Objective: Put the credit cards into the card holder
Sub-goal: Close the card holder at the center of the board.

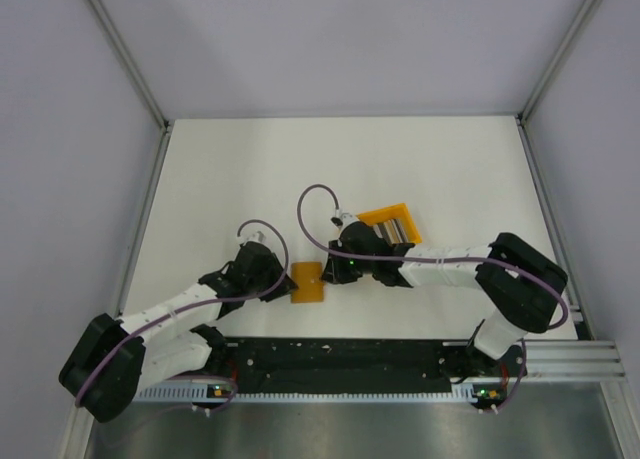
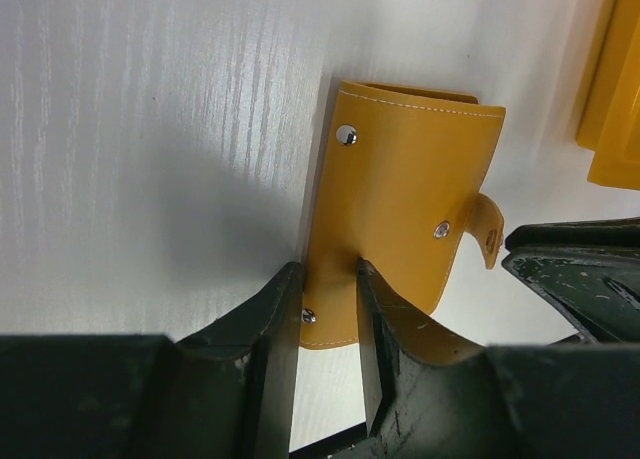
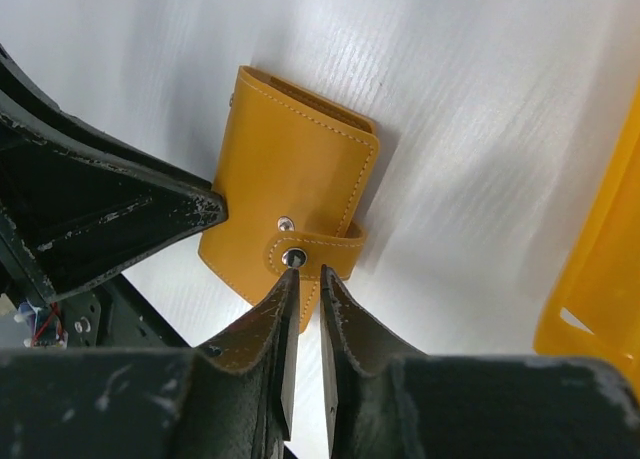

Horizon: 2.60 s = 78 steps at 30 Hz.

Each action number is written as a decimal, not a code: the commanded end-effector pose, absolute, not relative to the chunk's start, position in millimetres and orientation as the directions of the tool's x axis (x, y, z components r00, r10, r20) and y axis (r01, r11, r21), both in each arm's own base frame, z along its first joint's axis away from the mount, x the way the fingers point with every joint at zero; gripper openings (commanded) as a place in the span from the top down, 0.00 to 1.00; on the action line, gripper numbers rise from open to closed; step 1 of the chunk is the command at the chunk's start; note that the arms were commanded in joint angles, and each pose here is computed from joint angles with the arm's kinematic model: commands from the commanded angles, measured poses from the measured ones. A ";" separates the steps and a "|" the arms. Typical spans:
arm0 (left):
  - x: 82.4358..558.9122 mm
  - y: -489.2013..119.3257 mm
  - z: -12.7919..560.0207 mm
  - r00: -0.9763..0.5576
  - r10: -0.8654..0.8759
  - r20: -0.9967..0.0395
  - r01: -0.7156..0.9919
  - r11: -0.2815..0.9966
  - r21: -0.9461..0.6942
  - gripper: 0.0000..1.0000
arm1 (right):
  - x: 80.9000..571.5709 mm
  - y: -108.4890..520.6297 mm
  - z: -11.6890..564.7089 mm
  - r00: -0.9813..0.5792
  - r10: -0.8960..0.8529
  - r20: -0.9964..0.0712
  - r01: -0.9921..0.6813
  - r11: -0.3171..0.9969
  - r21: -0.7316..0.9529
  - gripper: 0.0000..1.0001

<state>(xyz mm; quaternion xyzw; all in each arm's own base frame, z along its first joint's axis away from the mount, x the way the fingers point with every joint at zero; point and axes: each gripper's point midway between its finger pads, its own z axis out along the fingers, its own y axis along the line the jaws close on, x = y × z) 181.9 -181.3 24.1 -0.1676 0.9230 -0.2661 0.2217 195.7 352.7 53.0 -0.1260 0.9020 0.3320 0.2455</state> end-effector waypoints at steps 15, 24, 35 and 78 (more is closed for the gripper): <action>181.4 -178.7 17.8 -0.850 -0.391 -0.353 -0.153 0.825 -0.545 0.67 | 213.0 380.2 68.5 -0.842 -0.018 -0.539 -0.395 0.701 0.594 0.80; 185.8 -179.6 21.6 -0.852 -0.353 -0.387 -0.107 0.840 -0.531 0.66 | 220.3 381.4 65.4 -0.836 -0.037 -0.548 -0.411 0.704 0.579 0.80; 190.5 -179.6 23.6 -0.851 -0.341 -0.399 -0.100 0.852 -0.515 0.66 | 214.6 382.3 61.2 -0.835 -0.088 -0.543 -0.442 0.695 0.568 0.82; 193.3 -183.4 9.8 -0.874 -0.245 -0.419 -0.025 0.885 -0.464 0.61 | 208.5 366.4 54.7 -0.848 -0.067 -0.526 -0.395 0.742 0.542 0.84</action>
